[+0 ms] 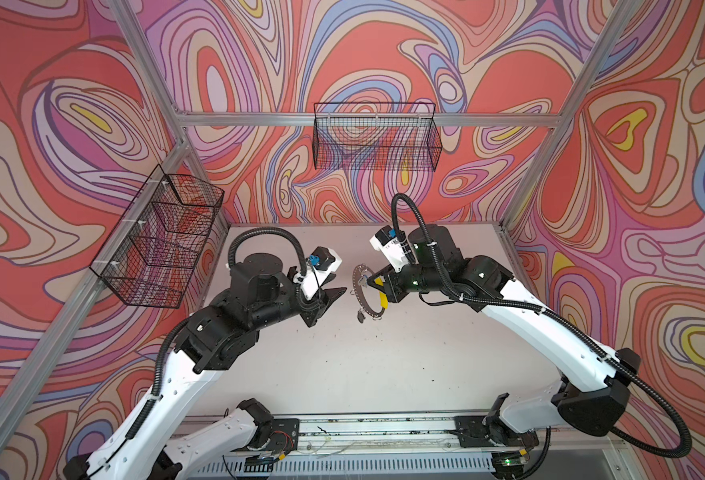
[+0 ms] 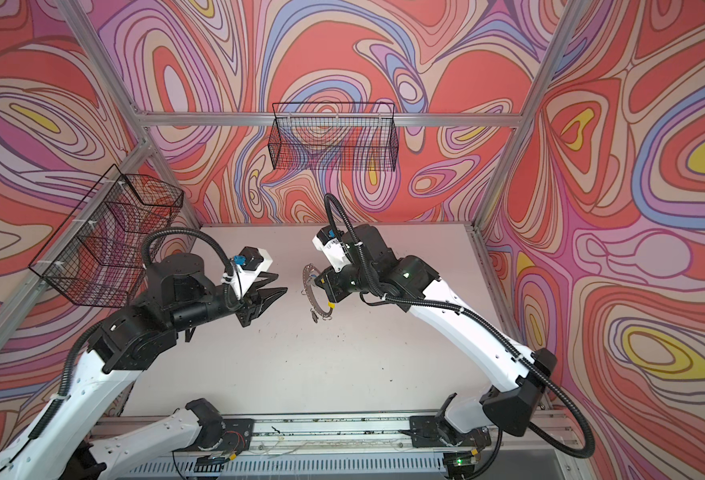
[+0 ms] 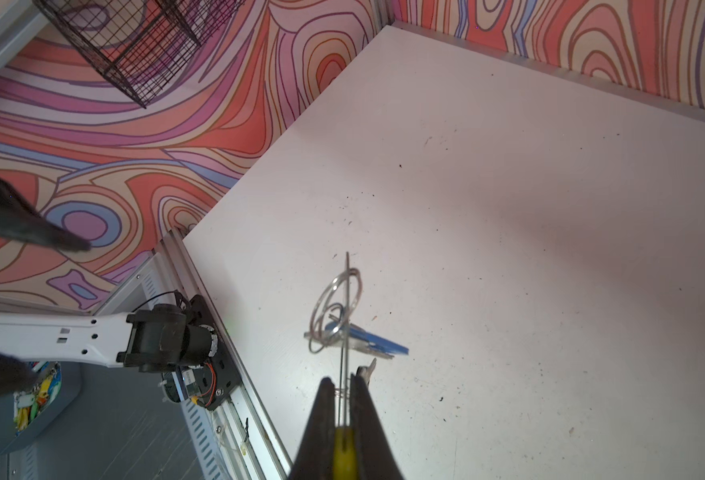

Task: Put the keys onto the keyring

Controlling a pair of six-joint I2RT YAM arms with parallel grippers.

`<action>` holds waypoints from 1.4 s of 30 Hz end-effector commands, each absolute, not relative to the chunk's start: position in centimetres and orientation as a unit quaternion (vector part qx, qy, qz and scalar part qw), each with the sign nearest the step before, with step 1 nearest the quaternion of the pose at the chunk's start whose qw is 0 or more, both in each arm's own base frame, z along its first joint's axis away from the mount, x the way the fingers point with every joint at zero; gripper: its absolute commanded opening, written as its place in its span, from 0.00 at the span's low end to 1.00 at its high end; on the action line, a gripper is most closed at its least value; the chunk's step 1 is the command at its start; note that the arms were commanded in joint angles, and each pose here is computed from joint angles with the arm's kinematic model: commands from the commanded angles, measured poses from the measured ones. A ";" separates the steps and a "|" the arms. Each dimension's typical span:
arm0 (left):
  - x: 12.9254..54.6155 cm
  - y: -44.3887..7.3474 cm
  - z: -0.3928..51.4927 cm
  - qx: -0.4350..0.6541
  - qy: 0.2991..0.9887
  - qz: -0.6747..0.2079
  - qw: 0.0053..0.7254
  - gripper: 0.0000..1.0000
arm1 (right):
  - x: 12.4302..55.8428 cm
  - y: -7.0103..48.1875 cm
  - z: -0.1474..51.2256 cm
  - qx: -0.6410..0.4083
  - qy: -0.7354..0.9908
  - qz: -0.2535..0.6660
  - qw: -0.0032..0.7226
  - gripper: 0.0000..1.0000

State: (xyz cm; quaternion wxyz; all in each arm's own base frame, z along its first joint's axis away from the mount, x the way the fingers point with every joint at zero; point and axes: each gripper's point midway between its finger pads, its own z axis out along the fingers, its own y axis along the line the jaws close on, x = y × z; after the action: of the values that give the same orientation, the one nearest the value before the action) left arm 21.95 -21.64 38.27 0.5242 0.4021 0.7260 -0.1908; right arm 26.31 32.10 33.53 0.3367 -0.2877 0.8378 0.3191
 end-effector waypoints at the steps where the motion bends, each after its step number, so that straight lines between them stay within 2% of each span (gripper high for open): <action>1: 25.0 -21.8 39.0 0.405 0.707 -0.077 0.575 0.37 | 27.0 32.2 35.6 -0.256 0.835 0.329 0.360 0.00; 9: 27.1 -24.9 38.3 0.433 0.674 -0.051 0.597 0.28 | 26.5 33.3 35.1 -0.264 0.834 0.335 0.349 0.00; 13: 27.6 -25.2 38.4 0.432 0.661 -0.043 0.612 0.28 | 26.2 33.4 34.9 -0.267 0.835 0.334 0.346 0.00; 28: 26.0 -25.8 36.3 0.474 0.663 -0.070 0.576 0.31 | 26.5 33.6 34.7 -0.268 0.835 0.332 0.348 0.00; 32: 26.8 -25.3 36.2 0.463 0.668 -0.046 0.580 0.32 | 26.4 33.6 35.0 -0.269 0.832 0.336 0.349 0.00; 42: 28.0 -25.2 36.4 0.445 0.677 -0.029 0.585 0.26 | 26.0 33.8 35.5 -0.274 0.826 0.344 0.354 0.00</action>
State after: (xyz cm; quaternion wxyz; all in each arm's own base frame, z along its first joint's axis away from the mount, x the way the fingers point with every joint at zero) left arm 27.70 -25.14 35.91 0.5772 0.4507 0.6801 -0.0353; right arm 26.07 33.23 34.00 0.3367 -0.2699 0.8398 0.3294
